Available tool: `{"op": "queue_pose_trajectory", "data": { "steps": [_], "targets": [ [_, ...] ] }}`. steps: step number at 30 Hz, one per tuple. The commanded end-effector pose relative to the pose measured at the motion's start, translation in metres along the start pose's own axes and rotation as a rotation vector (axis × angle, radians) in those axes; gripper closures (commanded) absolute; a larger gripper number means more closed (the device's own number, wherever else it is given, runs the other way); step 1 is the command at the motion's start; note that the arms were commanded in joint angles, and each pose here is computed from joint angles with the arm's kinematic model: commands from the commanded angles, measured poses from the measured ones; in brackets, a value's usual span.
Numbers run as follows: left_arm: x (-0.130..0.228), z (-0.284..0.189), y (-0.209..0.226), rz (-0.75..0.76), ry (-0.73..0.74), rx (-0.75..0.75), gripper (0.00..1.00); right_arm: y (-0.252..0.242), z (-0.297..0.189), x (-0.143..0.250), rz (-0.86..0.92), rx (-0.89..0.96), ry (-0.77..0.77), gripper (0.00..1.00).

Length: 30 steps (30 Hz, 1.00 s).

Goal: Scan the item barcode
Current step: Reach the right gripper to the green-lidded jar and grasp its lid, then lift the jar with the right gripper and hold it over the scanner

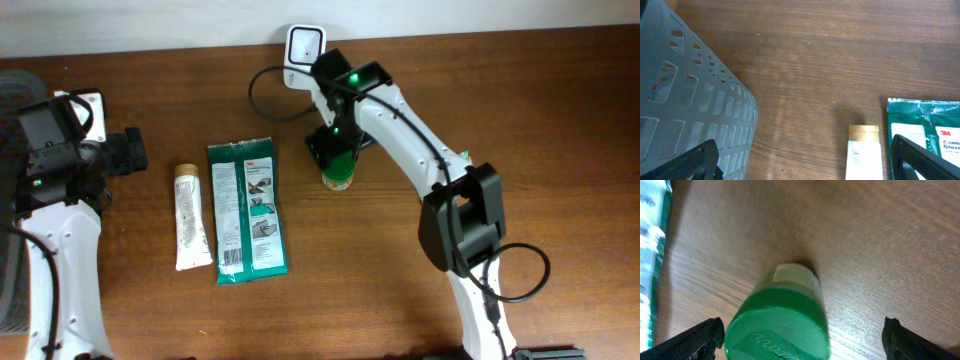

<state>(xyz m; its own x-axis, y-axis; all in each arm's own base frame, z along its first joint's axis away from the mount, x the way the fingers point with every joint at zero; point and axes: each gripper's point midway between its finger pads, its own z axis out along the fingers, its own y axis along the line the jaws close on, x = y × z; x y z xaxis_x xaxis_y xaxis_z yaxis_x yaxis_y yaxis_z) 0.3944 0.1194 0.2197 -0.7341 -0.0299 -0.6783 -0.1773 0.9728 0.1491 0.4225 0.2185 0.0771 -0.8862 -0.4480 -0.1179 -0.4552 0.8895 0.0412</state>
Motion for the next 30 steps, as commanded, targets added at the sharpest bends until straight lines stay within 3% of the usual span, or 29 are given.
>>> {"op": "queue_pose_trajectory", "data": {
  "steps": [1, 9, 12, 18, 25, 30],
  "targets": [
    [-0.008, -0.008, 0.004, 0.001, -0.028, -0.011, 0.01, 0.005, 0.021, 0.016, -0.063, 0.006, 0.059, 0.03],
    [-0.008, -0.008, 0.004, 0.001, -0.028, -0.011, 0.01, 0.004, 0.022, 0.014, -0.063, 0.007, 0.048, 0.12],
    [-0.008, -0.008, 0.004, 0.002, -0.028, -0.011, 0.01, 0.004, 0.022, 0.012, -0.078, 0.006, 0.043, 0.28],
    [-0.008, -0.008, 0.004, 0.001, -0.028, -0.011, 0.01, 0.005, 0.012, 0.009, -0.077, 0.004, 0.035, 0.42],
    [-0.008, -0.008, 0.004, 0.001, -0.028, -0.011, 0.01, 0.028, -0.023, 0.007, -0.067, -0.125, 0.032, 0.52],
    [-0.008, -0.008, 0.004, 0.002, -0.028, -0.011, 0.01, 0.062, -0.054, 0.006, -0.083, -0.322, 0.013, 0.55]
  ]
}}
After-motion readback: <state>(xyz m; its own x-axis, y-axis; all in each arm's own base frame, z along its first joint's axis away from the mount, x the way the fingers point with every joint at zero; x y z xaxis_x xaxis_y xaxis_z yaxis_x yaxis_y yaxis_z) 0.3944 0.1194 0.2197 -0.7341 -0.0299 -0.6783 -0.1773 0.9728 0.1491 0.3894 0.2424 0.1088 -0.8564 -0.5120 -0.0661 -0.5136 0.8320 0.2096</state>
